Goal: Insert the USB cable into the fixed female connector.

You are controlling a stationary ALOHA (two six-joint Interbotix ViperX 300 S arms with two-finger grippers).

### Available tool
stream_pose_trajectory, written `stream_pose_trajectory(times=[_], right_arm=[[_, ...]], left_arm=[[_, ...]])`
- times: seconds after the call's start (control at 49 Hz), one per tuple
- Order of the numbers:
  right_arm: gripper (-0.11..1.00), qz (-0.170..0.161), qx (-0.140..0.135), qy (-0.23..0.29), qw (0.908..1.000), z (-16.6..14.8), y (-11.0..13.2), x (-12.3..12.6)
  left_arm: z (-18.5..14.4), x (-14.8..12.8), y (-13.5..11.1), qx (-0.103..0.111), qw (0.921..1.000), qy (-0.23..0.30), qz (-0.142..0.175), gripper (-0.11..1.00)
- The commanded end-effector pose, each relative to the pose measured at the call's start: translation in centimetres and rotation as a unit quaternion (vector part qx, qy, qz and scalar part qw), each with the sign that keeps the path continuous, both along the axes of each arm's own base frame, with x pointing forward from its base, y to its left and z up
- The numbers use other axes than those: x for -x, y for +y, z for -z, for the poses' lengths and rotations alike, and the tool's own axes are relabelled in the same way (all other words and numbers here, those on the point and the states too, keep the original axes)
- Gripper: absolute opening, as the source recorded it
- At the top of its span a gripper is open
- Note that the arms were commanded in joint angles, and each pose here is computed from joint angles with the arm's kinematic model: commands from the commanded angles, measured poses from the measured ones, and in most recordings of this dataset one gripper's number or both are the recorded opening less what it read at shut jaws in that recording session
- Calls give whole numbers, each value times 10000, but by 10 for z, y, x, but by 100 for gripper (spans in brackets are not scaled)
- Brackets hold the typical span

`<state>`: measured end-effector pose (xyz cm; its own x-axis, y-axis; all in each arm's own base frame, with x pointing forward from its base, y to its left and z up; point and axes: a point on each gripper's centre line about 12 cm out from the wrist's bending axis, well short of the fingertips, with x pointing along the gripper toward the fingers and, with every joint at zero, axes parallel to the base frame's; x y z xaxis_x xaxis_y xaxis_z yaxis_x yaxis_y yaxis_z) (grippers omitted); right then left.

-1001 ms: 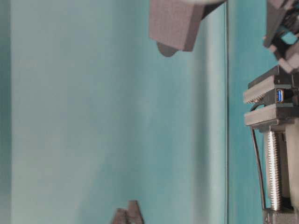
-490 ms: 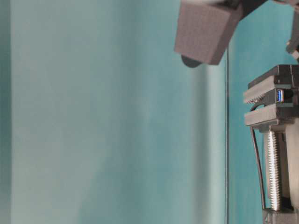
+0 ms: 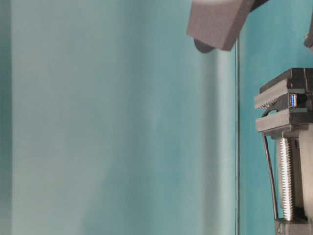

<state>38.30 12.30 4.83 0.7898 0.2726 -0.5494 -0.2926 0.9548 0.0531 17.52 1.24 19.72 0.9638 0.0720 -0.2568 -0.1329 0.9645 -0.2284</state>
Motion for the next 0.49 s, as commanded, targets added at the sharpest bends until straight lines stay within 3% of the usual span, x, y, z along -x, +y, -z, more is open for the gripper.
stream_pose_trajectory(times=[0.0,0.47], right_arm=[[40,-25,-20,-42,10000,-4,3,0],[30,-246,0,8,9997,-2,18,9]], left_arm=[[-1,-1,-1,14,10000,-24,12,97],[12,6,0,22,9999,106,-19,97]])
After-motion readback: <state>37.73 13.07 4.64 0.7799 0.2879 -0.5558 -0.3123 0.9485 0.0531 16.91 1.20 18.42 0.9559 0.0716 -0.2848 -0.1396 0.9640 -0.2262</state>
